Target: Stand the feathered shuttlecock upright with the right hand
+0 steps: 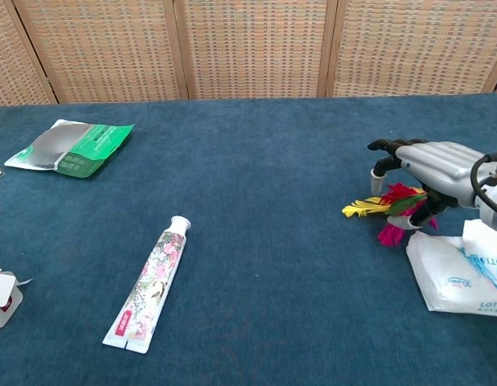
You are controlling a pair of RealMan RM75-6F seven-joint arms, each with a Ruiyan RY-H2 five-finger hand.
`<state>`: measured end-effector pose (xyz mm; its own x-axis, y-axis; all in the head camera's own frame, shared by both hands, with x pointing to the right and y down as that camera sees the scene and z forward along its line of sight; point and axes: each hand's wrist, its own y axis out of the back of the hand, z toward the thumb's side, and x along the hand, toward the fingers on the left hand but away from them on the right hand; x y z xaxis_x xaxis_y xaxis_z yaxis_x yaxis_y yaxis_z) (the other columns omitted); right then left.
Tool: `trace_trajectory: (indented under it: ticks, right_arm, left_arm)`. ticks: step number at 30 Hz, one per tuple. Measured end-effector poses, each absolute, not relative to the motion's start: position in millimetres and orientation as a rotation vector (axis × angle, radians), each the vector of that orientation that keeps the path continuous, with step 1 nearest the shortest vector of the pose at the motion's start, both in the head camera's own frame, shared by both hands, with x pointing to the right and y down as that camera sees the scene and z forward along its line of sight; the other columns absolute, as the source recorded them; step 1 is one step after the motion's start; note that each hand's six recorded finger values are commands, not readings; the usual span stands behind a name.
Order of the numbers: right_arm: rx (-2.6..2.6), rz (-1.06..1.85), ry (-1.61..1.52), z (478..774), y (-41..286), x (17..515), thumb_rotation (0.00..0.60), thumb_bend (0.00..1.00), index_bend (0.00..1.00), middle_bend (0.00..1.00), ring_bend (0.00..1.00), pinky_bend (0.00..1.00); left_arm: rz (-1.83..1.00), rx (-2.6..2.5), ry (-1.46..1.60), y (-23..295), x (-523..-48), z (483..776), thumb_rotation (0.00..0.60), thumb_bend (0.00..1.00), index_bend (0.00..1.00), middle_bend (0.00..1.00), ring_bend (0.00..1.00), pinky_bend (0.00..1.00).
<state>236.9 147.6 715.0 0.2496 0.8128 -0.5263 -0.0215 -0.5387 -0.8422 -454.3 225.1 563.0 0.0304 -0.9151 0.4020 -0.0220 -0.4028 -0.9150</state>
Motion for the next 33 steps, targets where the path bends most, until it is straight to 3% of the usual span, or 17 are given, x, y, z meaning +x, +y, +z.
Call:
trace_trajectory:
  ticks: [33]
  right_arm:
    - [-1.738, 1.382, -0.765, 715.7, 142.8, 231.8, 0.6, 0.4, 0.5, 0.13, 0.0, 0.0]
  left_arm:
    - [-1.461, -1.56, 0.958, 228.0, -447.5, 563.8, 0.6, 0.01, 0.0, 0.0, 0.0, 0.0]
